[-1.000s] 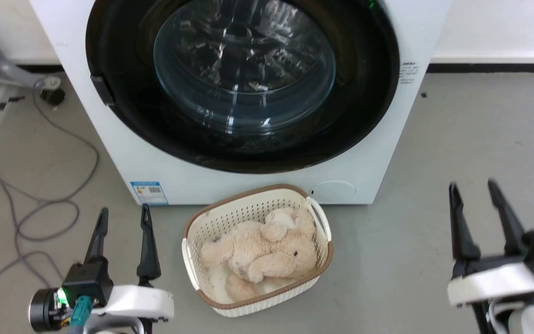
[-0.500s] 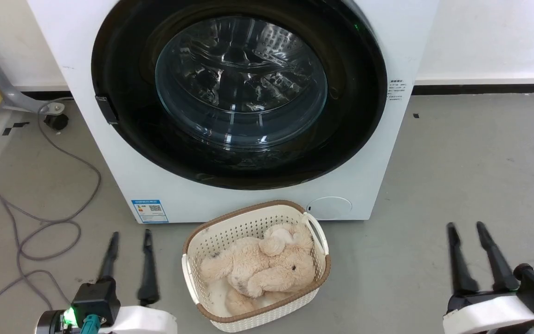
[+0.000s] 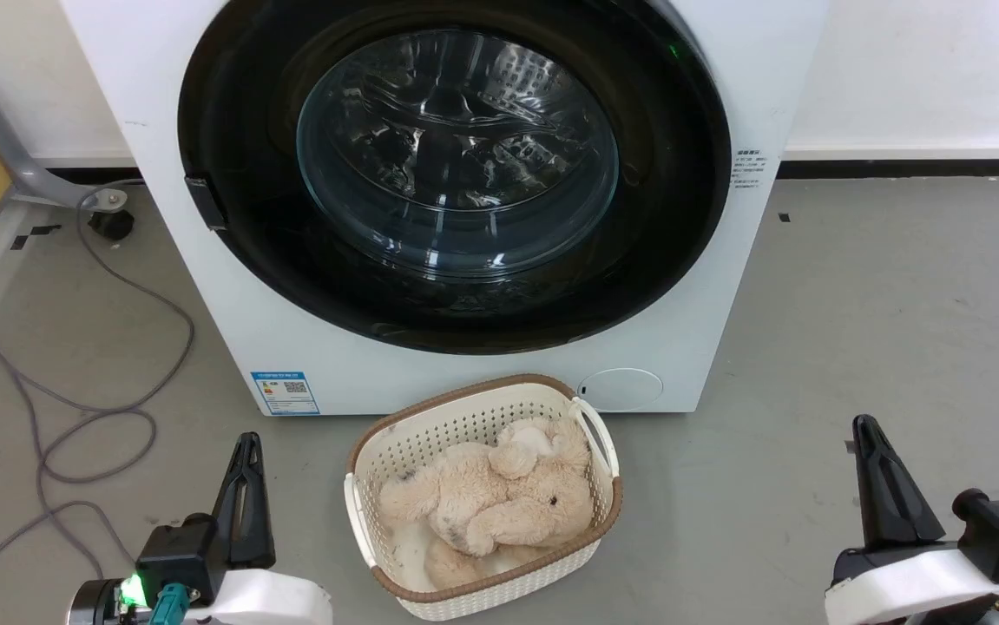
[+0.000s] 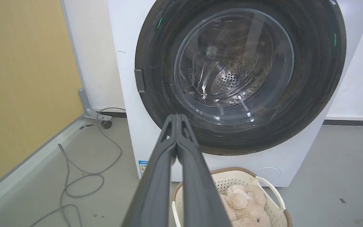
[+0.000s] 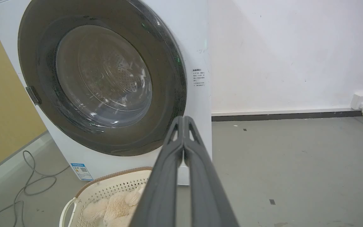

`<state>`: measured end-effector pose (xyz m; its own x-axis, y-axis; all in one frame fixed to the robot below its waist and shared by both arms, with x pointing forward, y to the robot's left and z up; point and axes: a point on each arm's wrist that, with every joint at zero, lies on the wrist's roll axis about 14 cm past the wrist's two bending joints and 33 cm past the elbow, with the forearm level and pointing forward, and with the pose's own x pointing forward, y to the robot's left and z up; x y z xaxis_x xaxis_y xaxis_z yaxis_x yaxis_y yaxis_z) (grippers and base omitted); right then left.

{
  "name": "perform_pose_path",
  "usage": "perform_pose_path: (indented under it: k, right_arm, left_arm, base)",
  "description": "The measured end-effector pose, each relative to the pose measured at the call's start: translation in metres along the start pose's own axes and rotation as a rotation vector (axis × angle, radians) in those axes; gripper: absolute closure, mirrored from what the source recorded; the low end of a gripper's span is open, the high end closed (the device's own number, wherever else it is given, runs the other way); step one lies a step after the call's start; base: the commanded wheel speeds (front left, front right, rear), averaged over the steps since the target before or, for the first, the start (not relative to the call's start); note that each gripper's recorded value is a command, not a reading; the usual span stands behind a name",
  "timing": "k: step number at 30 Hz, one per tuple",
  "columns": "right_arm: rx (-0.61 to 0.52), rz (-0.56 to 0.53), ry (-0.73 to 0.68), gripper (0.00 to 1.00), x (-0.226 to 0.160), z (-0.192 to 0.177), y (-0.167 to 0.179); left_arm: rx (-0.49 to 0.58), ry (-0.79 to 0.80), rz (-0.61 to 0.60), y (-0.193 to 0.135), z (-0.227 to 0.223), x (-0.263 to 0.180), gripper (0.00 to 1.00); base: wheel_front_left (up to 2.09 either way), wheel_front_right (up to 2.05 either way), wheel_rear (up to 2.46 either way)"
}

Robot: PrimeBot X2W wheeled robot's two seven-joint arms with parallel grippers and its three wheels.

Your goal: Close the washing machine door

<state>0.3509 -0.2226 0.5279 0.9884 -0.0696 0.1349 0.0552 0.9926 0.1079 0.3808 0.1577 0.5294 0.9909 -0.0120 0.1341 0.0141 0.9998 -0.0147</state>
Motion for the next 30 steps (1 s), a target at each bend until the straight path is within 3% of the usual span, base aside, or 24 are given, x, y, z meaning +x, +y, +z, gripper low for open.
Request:
perform_pose_path:
  k: [30]
  right_arm:
    - [-0.036, 0.056, 0.039, 1.0, 0.007, -0.002, 0.017]
  left_arm:
    - [0.014, 0.043, 0.003, 0.006, -0.002, -0.003, 1.0]
  base:
    - [0.0, 0.0, 0.0]
